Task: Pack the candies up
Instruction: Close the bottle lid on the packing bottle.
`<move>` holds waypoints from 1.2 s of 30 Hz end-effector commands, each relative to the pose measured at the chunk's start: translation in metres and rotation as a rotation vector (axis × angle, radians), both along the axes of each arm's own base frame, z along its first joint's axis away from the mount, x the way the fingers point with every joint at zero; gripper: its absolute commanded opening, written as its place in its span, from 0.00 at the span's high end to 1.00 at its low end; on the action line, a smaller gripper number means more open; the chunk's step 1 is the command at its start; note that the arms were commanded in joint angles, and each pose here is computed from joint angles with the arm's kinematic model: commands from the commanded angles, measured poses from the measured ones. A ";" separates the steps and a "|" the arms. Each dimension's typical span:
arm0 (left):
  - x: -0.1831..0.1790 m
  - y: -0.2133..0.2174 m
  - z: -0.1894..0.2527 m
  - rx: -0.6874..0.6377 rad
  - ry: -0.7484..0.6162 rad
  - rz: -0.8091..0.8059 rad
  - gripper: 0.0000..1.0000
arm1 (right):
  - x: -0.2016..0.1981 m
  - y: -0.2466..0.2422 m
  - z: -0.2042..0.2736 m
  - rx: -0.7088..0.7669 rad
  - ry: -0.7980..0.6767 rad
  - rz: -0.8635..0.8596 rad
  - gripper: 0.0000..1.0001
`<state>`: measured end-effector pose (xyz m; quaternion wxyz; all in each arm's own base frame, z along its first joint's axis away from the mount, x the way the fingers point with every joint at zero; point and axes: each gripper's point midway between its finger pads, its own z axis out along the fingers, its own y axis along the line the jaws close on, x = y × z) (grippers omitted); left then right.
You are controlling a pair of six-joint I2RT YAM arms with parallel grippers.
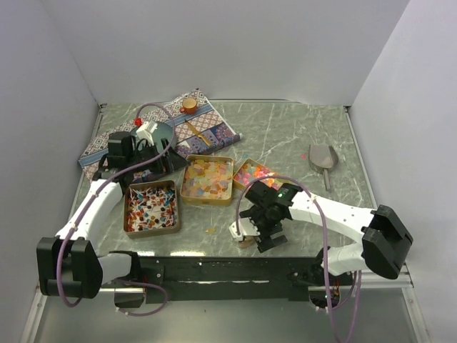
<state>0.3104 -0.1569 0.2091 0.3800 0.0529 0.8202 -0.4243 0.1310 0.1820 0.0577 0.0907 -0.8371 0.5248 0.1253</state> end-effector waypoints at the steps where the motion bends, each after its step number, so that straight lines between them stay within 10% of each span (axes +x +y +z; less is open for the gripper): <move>1: -0.005 0.001 0.017 -0.014 -0.081 0.006 0.03 | 0.019 -0.004 0.024 0.068 -0.043 -0.135 0.00; 7: -0.018 0.001 0.007 -0.042 -0.056 0.031 0.03 | 0.035 0.015 0.067 0.215 -0.081 -0.197 0.00; 10: -0.029 0.000 -0.006 -0.053 -0.024 0.047 0.03 | 0.030 0.040 0.097 0.340 -0.029 -0.182 0.31; 11: -0.035 0.000 -0.013 -0.054 -0.014 0.047 0.03 | 0.029 0.048 0.103 0.367 -0.008 -0.188 0.63; 14: -0.044 -0.002 -0.022 -0.054 0.009 0.050 0.02 | 0.023 0.076 0.114 0.438 0.063 -0.219 0.99; 36: -0.092 -0.025 0.007 0.063 -0.396 -0.080 0.03 | 0.001 0.077 0.020 0.204 0.059 -0.033 1.00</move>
